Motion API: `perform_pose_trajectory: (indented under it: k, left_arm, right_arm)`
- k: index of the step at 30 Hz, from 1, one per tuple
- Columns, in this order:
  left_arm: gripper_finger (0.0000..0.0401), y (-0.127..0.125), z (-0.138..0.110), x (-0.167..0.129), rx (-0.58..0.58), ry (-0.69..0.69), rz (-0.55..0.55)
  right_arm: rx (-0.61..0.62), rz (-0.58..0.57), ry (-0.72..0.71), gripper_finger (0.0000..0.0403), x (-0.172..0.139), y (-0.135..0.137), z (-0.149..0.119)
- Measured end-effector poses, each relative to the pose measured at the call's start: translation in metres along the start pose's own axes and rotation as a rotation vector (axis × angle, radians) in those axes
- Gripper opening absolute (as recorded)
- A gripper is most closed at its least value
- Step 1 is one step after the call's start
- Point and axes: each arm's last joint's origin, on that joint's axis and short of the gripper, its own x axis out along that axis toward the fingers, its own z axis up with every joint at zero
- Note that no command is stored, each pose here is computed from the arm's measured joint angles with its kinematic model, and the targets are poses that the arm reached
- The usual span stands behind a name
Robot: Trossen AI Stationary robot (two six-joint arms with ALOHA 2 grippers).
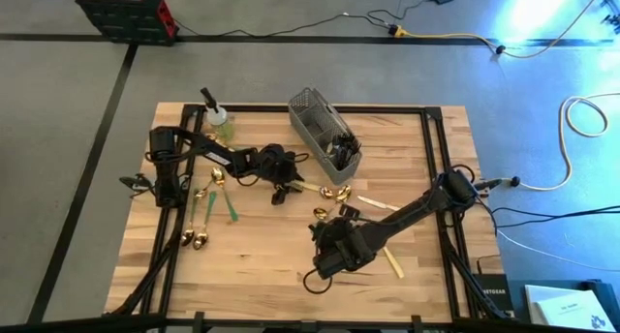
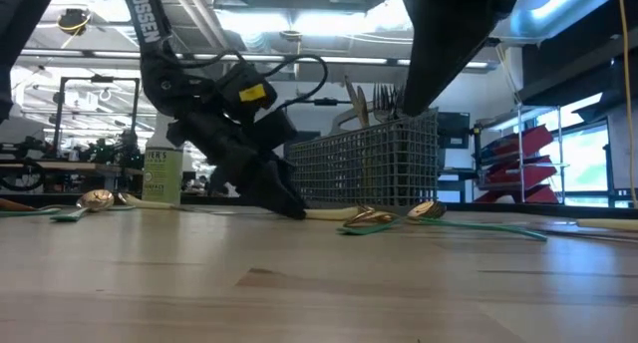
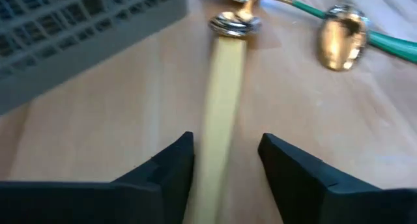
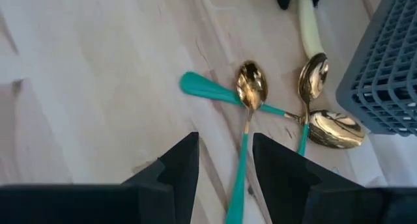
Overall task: Sort silverware
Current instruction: Put the yellow table knife into the gray silverware organizer
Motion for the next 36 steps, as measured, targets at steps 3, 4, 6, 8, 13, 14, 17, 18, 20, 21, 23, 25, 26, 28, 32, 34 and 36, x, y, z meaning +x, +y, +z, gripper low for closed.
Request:
perform_pose_trajectory:
  k: [3, 4, 6, 8, 13, 14, 17, 18, 20, 21, 23, 25, 26, 28, 32, 34, 36]
  left_arm:
    - [0.0139, -0.005, -0.006, 0.000, -0.024, 0.009, 0.003]
    - [0.0132, -0.007, -0.007, 0.000, -0.032, 0.009, 0.005]
    - [0.0119, -0.010, -0.009, -0.001, -0.062, -0.001, 0.008]
    - [0.0106, -0.012, -0.010, -0.002, -0.092, -0.002, 0.004]
    - [0.0079, -0.024, -0.012, -0.001, -0.146, -0.015, -0.014]
    - [0.0075, -0.026, -0.012, -0.001, -0.152, -0.016, -0.027]
    - [0.0067, -0.035, -0.013, 0.000, -0.156, -0.013, -0.079]
    - [0.0065, -0.038, -0.013, 0.000, -0.155, -0.012, -0.089]
    - [0.0063, -0.043, -0.013, 0.001, -0.155, -0.012, -0.103]
    - [0.0063, -0.045, -0.013, 0.001, -0.157, -0.012, -0.109]
    - [0.0063, -0.050, -0.013, 0.001, -0.166, -0.014, -0.121]
    - [0.0063, -0.056, -0.013, 0.002, -0.174, -0.013, -0.132]
    - [0.0063, -0.058, -0.014, 0.002, -0.175, -0.016, -0.136]
    - [0.0063, -0.064, -0.015, 0.001, -0.186, -0.027, -0.144]
    - [0.0063, -0.076, -0.019, -0.001, -0.211, -0.043, -0.162]
    - [0.0063, -0.082, -0.021, -0.002, -0.216, -0.049, -0.161]
    - [0.0063, -0.089, -0.022, -0.003, -0.213, -0.059, -0.155]
  right_arm:
    - [0.012, -0.012, -0.016, 0.0126, -0.002, 0.002, -0.003]
    - [0.016, -0.013, -0.024, 0.0126, -0.003, 0.004, -0.004]
    - [0.020, -0.018, -0.056, 0.0126, -0.004, 0.006, -0.004]
    - [0.025, -0.035, -0.109, 0.0126, -0.006, 0.008, -0.003]
    - [-0.006, -0.045, -0.199, 0.0126, -0.003, 0.018, -0.013]
    - [-0.016, -0.046, -0.210, 0.0126, 0.002, 0.020, -0.019]
    - [0.012, 0.005, -0.205, 0.0126, 0.025, 0.026, -0.036]
    - [0.038, 0.057, -0.197, 0.0126, 0.035, 0.027, -0.038]
    - [0.094, 0.152, -0.192, 0.0122, 0.057, 0.026, -0.041]
    - [0.117, 0.201, -0.204, 0.0119, 0.066, 0.025, -0.043]
    - [0.137, 0.292, -0.249, 0.0113, 0.082, 0.023, -0.043]
    - [0.136, 0.358, -0.303, 0.0108, 0.089, 0.022, -0.040]
    - [0.125, 0.378, -0.330, 0.0107, 0.090, 0.022, -0.038]
    - [0.093, 0.395, -0.383, 0.0106, 0.090, 0.022, -0.033]
    - [0.012, 0.328, -0.477, 0.0106, 0.085, 0.022, -0.025]
    - [0.000, 0.284, -0.501, 0.0106, 0.083, 0.022, -0.024]
    - [-0.009, 0.260, -0.522, 0.0105, 0.083, 0.021, -0.023]
